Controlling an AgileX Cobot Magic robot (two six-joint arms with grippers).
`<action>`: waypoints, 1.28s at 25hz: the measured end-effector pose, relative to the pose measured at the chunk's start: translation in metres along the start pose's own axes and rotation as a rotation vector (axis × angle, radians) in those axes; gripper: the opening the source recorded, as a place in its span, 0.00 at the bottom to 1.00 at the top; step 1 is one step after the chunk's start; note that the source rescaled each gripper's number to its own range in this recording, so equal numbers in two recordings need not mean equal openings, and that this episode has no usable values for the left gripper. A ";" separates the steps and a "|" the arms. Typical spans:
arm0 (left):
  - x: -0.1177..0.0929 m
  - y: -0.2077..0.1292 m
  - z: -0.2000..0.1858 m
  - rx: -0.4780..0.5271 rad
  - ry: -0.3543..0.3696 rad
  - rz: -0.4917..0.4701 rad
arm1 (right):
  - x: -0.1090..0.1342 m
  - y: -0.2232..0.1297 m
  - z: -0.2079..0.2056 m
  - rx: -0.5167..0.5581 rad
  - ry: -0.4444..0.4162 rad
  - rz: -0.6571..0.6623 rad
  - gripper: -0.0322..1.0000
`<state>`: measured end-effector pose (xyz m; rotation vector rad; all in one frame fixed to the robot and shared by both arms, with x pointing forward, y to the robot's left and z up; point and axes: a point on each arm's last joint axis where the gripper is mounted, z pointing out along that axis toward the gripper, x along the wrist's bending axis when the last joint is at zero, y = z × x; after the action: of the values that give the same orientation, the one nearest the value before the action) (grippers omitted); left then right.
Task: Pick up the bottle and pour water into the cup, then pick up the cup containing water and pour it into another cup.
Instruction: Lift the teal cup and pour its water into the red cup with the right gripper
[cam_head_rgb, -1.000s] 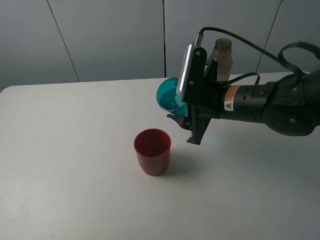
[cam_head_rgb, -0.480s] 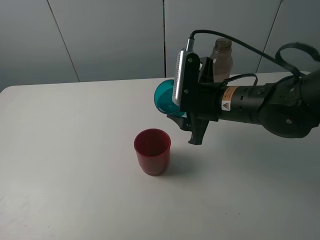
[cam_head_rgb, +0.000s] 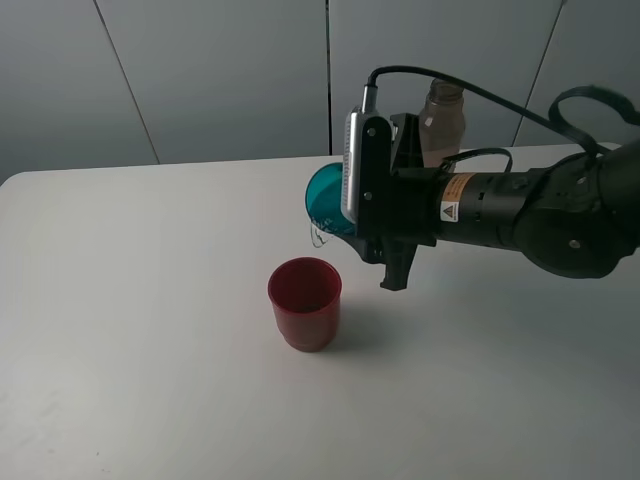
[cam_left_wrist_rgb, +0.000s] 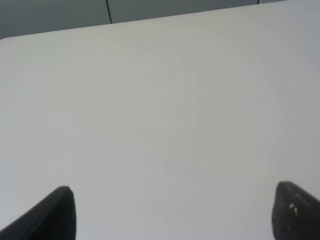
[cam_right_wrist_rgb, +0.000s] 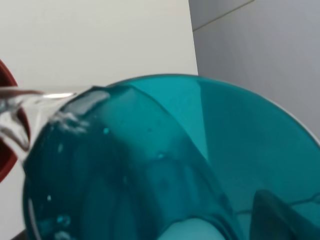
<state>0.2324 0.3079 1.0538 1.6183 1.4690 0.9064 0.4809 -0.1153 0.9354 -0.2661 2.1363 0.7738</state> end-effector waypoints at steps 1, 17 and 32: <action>0.000 0.000 0.000 0.000 0.000 0.000 | 0.000 0.000 0.000 0.002 -0.002 -0.003 0.13; 0.000 0.000 0.000 0.000 0.000 0.000 | -0.009 0.001 0.004 0.028 -0.008 -0.095 0.13; 0.000 0.000 0.000 0.000 0.000 0.000 | -0.013 0.002 0.008 0.034 -0.006 -0.191 0.13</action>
<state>0.2324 0.3079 1.0538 1.6183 1.4690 0.9064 0.4933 -0.1099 0.9421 -0.4425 2.0800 0.6266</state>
